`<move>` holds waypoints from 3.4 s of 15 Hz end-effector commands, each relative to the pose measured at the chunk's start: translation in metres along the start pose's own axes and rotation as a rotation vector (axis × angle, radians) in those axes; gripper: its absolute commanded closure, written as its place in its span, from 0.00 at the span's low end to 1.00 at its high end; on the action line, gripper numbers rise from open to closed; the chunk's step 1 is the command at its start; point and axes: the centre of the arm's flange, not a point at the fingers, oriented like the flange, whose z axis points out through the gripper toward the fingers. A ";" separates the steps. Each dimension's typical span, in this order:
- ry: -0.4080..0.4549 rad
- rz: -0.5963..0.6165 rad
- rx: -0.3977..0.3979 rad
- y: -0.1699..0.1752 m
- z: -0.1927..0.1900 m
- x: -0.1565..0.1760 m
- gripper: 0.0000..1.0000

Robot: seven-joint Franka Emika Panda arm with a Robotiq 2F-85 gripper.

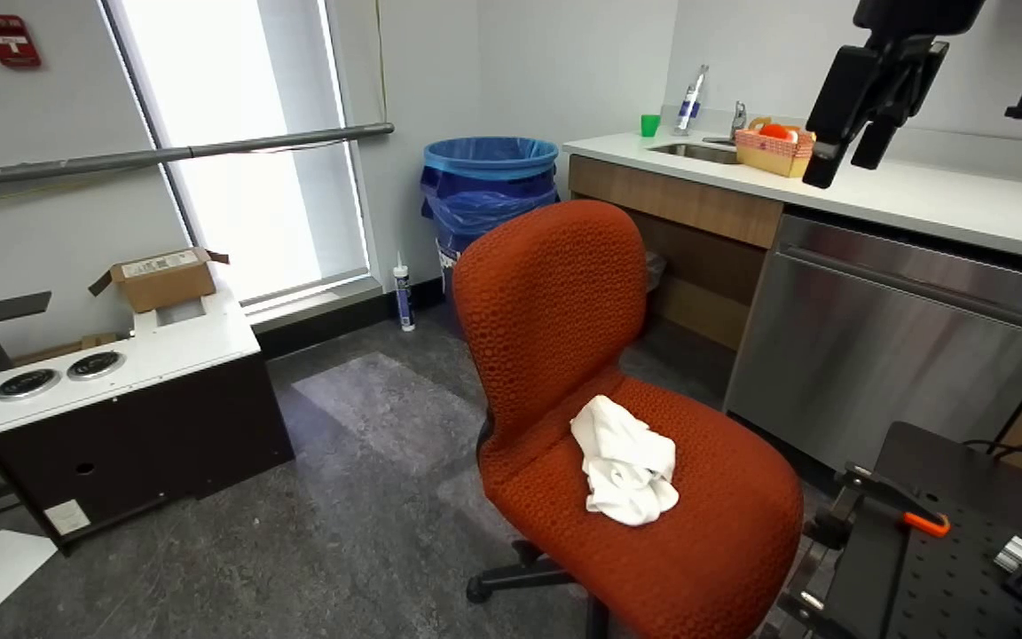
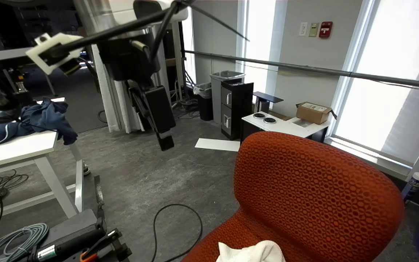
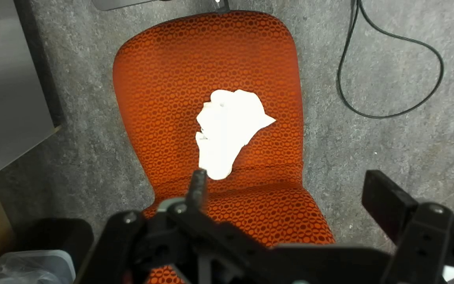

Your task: Pick up the white cloth from the sitting base of the chair and put it on the chair back.

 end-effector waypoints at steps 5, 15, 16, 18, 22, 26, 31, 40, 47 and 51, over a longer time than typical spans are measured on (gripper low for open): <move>0.011 0.035 0.005 0.024 0.080 -0.013 0.00; -0.039 0.131 -0.021 0.099 0.220 0.010 0.00; -0.046 0.131 -0.026 0.106 0.238 0.010 0.00; -0.057 0.113 -0.042 0.120 0.275 0.008 0.00; -0.096 0.075 -0.067 0.140 0.350 -0.007 0.00; -0.040 0.089 -0.080 0.144 0.394 -0.020 0.00; -0.015 0.137 -0.055 0.137 0.420 -0.029 0.00; -0.063 0.138 -0.039 0.129 0.420 -0.033 0.00; -0.062 0.137 -0.038 0.128 0.420 -0.033 0.00; -0.054 0.128 -0.023 0.118 0.427 -0.021 0.00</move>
